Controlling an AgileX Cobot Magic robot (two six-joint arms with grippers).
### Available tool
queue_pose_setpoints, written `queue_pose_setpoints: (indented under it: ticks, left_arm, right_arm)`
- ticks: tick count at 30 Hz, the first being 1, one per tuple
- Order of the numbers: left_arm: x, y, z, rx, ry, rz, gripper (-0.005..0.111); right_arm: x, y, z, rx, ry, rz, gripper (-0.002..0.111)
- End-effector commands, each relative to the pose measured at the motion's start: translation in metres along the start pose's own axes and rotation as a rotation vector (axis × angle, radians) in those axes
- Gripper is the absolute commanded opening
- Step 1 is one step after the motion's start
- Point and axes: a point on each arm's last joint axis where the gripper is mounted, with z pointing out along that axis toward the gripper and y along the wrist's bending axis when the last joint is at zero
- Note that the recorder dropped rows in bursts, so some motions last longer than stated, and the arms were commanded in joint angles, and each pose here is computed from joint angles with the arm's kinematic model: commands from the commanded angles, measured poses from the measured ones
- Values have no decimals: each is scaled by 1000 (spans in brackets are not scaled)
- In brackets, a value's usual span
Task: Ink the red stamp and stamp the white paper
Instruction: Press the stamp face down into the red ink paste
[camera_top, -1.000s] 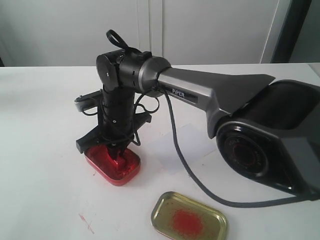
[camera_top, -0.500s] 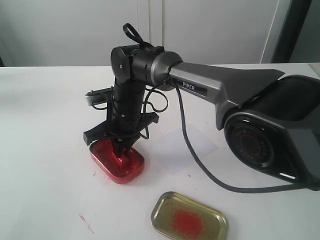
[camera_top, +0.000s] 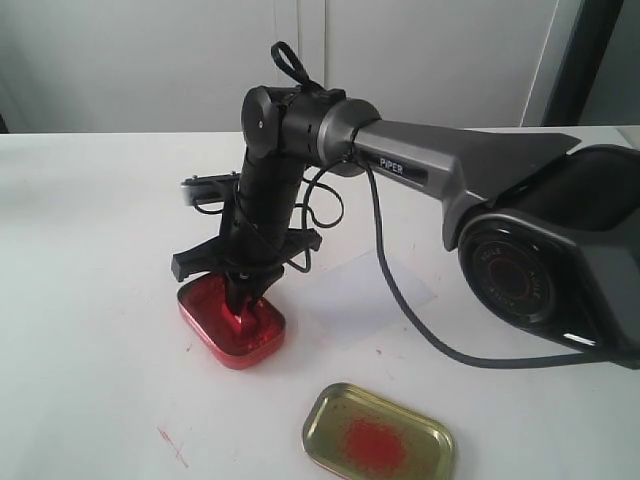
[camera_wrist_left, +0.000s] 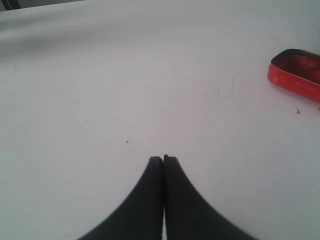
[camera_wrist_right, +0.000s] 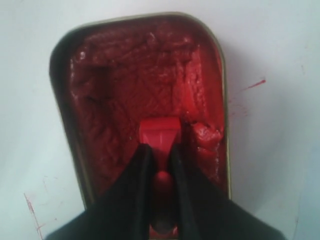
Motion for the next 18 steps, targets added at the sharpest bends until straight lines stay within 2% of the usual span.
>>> queue_pose_setpoints:
  ticks: [1,18]
  left_arm:
    - [1,0,0,0,-6,-5,0]
    - [1,0,0,0,-6,-5,0]
  right_arm:
    - [1,0,-5,-15,-5,-4,0]
    - [-3,-9,-12,-125,-24,48,0]
